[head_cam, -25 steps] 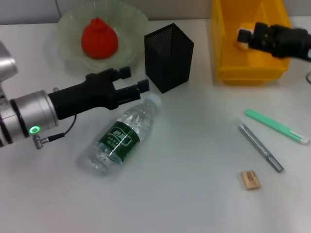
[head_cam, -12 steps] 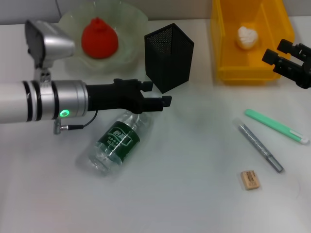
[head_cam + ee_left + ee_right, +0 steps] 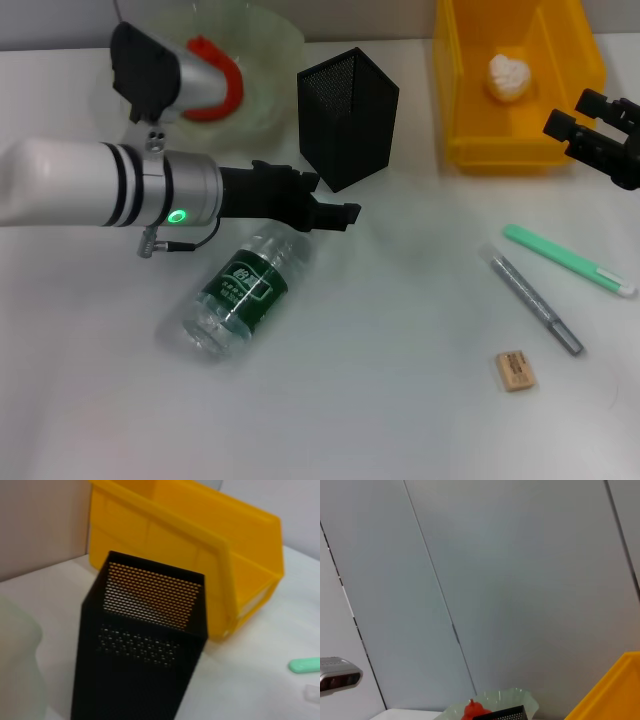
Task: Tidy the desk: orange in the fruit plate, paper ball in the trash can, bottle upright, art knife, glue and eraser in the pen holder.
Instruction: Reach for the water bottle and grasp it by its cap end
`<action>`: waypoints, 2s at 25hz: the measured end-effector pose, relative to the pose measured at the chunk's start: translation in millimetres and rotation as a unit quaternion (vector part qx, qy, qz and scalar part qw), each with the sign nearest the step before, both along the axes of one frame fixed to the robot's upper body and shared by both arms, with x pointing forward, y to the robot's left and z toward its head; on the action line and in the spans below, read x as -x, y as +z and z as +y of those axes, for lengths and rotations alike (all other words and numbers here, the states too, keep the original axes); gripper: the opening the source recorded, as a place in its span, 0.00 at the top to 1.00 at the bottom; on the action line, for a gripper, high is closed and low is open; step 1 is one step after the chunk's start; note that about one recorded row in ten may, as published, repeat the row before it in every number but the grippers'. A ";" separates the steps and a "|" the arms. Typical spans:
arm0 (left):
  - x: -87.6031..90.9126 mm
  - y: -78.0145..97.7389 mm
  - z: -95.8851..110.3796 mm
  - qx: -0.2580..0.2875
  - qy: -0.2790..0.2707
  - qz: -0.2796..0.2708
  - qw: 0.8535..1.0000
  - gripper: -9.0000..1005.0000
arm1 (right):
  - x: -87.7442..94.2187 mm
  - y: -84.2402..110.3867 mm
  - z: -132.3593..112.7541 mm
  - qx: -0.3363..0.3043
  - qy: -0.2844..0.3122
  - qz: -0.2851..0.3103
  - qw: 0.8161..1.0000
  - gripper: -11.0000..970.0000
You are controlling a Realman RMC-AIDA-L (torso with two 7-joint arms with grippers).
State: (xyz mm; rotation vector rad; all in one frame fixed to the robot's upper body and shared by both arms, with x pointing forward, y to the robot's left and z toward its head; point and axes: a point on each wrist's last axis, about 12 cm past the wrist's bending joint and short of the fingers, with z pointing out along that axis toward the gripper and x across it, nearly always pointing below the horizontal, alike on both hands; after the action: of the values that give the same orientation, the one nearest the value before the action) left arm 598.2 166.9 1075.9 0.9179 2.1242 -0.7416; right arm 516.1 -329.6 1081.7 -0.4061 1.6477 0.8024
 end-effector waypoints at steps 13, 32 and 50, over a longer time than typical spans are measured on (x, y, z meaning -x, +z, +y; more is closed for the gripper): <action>0.2 -3.2 -3.0 -0.033 0.012 0.013 0.999 0.22 | -0.6 0.2 -1.4 0.001 -0.004 -0.001 1.000 0.26; 6.5 2.1 -18.7 -0.082 -0.036 -0.004 0.996 0.36 | -1.6 -0.4 -1.5 0.002 -0.008 0.001 1.000 0.26; 8.5 26.8 -24.2 -0.128 -0.074 0.008 0.989 0.58 | 2.3 -1.5 -3.3 -0.001 -0.009 0.002 1.000 0.26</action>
State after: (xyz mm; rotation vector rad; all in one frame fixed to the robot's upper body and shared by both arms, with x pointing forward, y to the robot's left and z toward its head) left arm 589.7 142.7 1102.7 1.2190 2.2177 -0.5558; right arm 513.8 -333.0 1080.2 -0.3891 1.6519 0.7922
